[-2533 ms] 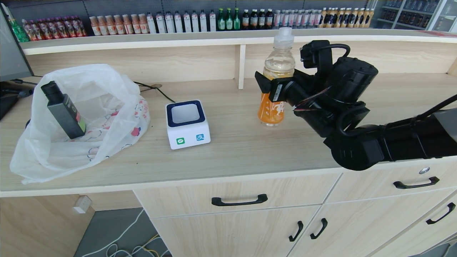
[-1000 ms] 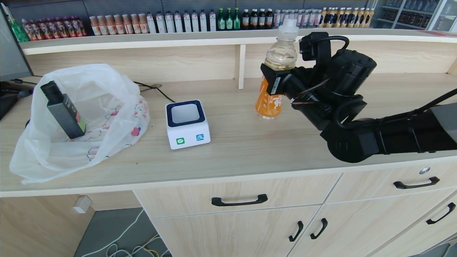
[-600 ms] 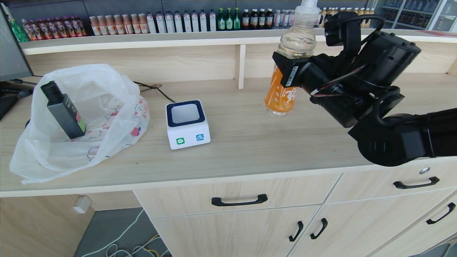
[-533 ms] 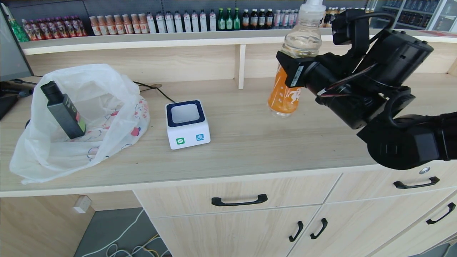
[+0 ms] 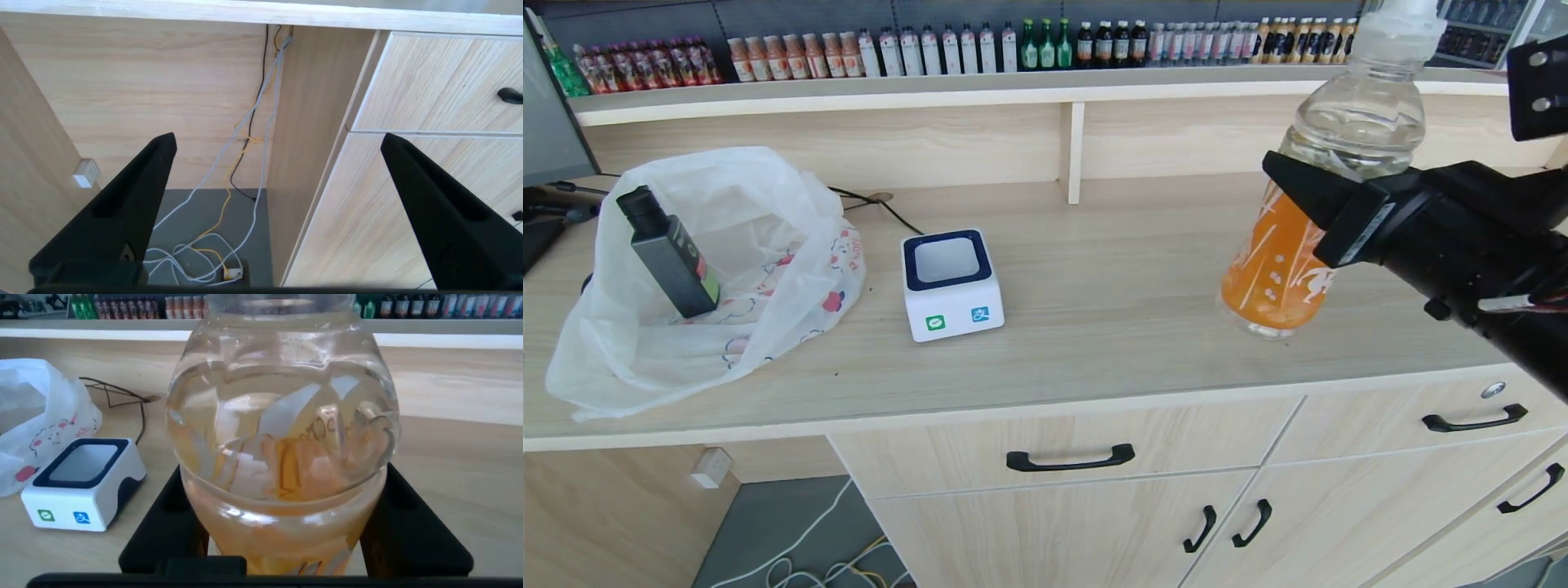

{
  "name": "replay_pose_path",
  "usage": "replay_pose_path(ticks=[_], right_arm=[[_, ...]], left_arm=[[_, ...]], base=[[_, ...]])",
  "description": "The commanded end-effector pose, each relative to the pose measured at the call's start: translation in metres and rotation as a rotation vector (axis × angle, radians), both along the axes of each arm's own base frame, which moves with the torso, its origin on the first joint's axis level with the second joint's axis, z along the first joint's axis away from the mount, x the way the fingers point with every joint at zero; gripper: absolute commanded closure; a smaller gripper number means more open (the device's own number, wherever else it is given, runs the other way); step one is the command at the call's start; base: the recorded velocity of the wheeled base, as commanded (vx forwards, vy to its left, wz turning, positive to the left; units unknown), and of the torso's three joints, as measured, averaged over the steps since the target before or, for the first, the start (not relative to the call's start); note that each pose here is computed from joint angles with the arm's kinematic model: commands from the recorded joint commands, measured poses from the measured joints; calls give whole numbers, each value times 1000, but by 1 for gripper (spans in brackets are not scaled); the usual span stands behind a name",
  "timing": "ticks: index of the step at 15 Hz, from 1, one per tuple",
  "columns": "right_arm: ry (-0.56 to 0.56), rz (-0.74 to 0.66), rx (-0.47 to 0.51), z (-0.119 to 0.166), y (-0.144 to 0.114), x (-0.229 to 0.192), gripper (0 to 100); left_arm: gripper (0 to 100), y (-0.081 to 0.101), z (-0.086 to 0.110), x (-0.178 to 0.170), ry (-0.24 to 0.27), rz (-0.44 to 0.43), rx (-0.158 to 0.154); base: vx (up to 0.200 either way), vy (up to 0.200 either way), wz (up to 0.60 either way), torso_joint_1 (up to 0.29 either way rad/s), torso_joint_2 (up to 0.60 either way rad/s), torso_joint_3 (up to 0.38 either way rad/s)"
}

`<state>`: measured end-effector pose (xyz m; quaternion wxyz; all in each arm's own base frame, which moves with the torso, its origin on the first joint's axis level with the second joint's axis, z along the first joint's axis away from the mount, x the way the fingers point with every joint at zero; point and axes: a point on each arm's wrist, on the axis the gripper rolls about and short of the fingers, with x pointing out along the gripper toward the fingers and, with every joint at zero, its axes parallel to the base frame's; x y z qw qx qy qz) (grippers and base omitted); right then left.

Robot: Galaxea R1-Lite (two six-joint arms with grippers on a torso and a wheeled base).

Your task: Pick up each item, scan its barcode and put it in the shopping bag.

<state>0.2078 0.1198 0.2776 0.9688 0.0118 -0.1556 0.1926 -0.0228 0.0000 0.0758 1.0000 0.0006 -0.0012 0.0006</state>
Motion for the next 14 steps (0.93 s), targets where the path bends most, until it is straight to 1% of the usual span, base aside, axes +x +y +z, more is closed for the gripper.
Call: replay_pose_path(ticks=[1, 5, 7, 10, 11, 14], right_arm=[[-28, 59, 19, -5, -22, -55, 100], [13, 178, -5, -33, -27, -95, 100], [18, 185, 0, -38, -33, -102, 100], [16, 209, -22, -41, -30, -105, 100], [11, 223, -50, -43, -27, -106, 100], [-7, 203, -195, -50, -14, -96, 100]], left_arm=[[0, 0, 0, 0, -1, 0, 0], [0, 0, 0, 0, -1, 0, 0], [0, 0, 0, 0, -1, 0, 0], [0, 0, 0, 0, -1, 0, 0], [0, 0, 0, 0, -1, 0, 0], [0, 0, 0, 0, -1, 0, 0]], base=[[0, 0, 0, 0, 0, 0], [0, 0, 0, 0, 0, 0], [0, 0, 0, 0, 0, 0], [0, 0, 0, 0, 0, 0], [0, 0, 0, 0, 0, 0], [0, 0, 0, 0, 0, 0]])
